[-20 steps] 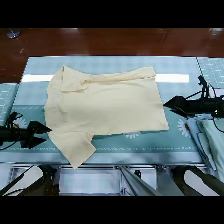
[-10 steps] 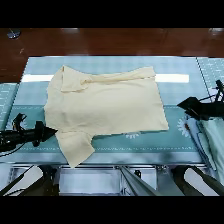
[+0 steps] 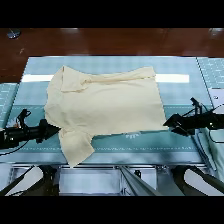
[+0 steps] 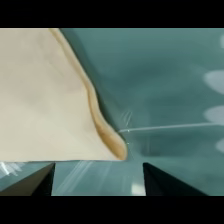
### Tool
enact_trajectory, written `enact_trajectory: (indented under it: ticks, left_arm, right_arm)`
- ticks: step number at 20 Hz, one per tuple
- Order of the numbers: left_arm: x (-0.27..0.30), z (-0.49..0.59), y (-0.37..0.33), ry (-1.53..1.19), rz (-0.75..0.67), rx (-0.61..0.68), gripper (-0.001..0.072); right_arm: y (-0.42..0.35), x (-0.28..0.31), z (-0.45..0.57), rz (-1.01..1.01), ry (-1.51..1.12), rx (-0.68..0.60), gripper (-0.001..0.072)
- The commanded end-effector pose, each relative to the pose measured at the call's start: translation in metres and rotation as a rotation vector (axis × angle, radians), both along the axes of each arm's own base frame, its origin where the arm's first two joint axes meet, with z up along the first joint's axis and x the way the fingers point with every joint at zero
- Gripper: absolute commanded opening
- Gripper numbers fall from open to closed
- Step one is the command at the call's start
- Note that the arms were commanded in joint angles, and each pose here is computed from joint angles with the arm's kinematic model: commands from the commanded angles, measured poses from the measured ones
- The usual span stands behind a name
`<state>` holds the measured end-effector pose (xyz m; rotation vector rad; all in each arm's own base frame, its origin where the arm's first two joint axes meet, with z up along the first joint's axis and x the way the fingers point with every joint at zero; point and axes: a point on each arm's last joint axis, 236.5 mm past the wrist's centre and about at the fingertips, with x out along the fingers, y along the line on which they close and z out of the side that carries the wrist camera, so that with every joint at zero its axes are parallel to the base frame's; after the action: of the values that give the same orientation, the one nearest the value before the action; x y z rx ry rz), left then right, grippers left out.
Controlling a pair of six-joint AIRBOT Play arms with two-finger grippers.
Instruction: Fold the shirts.
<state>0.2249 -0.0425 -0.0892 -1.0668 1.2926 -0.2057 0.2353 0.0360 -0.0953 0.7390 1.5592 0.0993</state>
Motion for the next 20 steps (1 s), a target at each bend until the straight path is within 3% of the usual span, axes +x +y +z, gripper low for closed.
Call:
enact_trajectory:
  ticks: [1,4,5,7,12,16,20]
  left_arm:
    - [0.001,0.001,-0.002,-0.007,-0.007,0.002,0.0023]
    - [0.001,0.000,-0.002,-0.008,-0.009,0.004,0.0023]
    - [0.002,0.000,-0.002,-0.010,-0.011,0.008,0.0023]
    - [0.012,0.006,-0.004,-0.037,0.009,-0.006,0.0023]
    - [0.121,0.160,0.018,-0.493,0.090,-0.045,0.0022]
    - [0.158,0.378,0.029,-1.040,0.052,0.226,0.0022]
    - [0.108,0.532,0.030,-1.380,0.138,0.569,0.0021]
  right_arm:
    - [0.023,0.013,-0.015,0.009,0.002,0.041,0.0623]
    - [0.033,0.049,-0.013,-0.044,-0.071,0.061,0.0616]
    - [0.039,0.055,-0.014,-0.033,-0.081,0.060,0.0555]
    - [0.052,0.067,-0.008,0.051,-0.125,0.058,0.0027]
    - [0.041,0.168,0.132,0.177,-0.442,0.004,0.0022]
    - [0.023,0.219,0.337,0.213,-0.877,-0.171,0.0023]
    - [0.024,0.160,0.511,0.191,-1.294,-0.327,0.0022]
